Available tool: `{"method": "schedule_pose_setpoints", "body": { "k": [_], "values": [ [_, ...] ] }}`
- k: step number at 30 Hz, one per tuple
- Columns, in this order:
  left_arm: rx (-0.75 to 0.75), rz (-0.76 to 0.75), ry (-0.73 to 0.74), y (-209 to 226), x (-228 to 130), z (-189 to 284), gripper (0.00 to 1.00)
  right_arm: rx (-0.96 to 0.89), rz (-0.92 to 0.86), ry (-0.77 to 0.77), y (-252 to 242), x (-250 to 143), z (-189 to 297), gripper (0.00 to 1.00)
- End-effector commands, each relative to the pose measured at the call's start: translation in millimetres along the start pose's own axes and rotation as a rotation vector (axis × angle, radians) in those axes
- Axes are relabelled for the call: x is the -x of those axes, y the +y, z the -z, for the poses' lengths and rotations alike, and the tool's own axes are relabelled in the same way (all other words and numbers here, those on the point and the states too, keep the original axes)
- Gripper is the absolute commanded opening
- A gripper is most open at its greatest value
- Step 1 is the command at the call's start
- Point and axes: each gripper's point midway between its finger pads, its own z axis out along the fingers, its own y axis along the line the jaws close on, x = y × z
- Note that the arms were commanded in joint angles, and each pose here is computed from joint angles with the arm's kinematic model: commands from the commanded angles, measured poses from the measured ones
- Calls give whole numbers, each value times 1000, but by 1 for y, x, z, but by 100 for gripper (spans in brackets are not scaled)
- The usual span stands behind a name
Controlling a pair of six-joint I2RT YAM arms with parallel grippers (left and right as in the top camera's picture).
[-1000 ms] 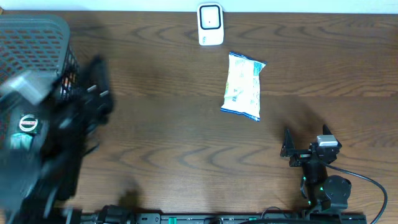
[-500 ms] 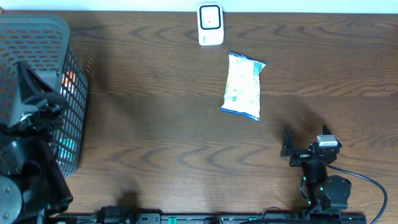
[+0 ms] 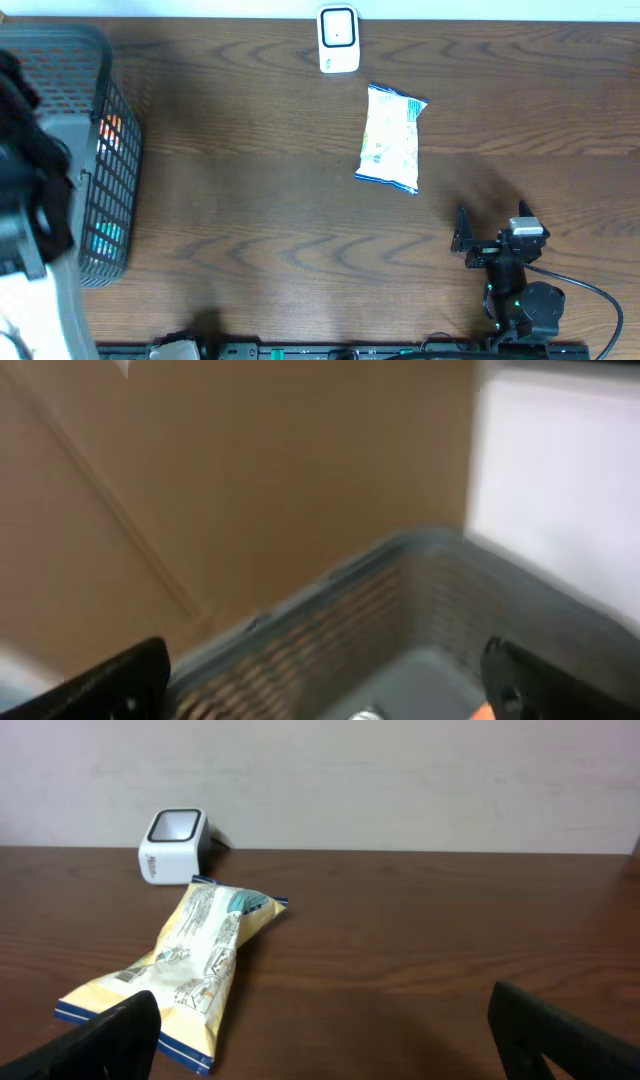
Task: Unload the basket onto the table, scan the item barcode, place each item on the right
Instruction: 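Return the left gripper to the basket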
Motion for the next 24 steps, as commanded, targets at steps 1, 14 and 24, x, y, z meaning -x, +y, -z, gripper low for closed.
{"method": "schedule_pose_setpoints", "body": {
  "k": [1, 14, 24],
  "values": [
    [85, 90, 132, 25, -22, -36, 98, -2, 14, 3, 0, -1, 0, 99],
    [36, -42, 722, 37, -162, -103, 98, -2, 14, 3, 0, -1, 0, 99],
    [45, -119, 1066, 36, -261, -114, 98, -2, 14, 3, 0, -1, 0, 99]
  ]
}}
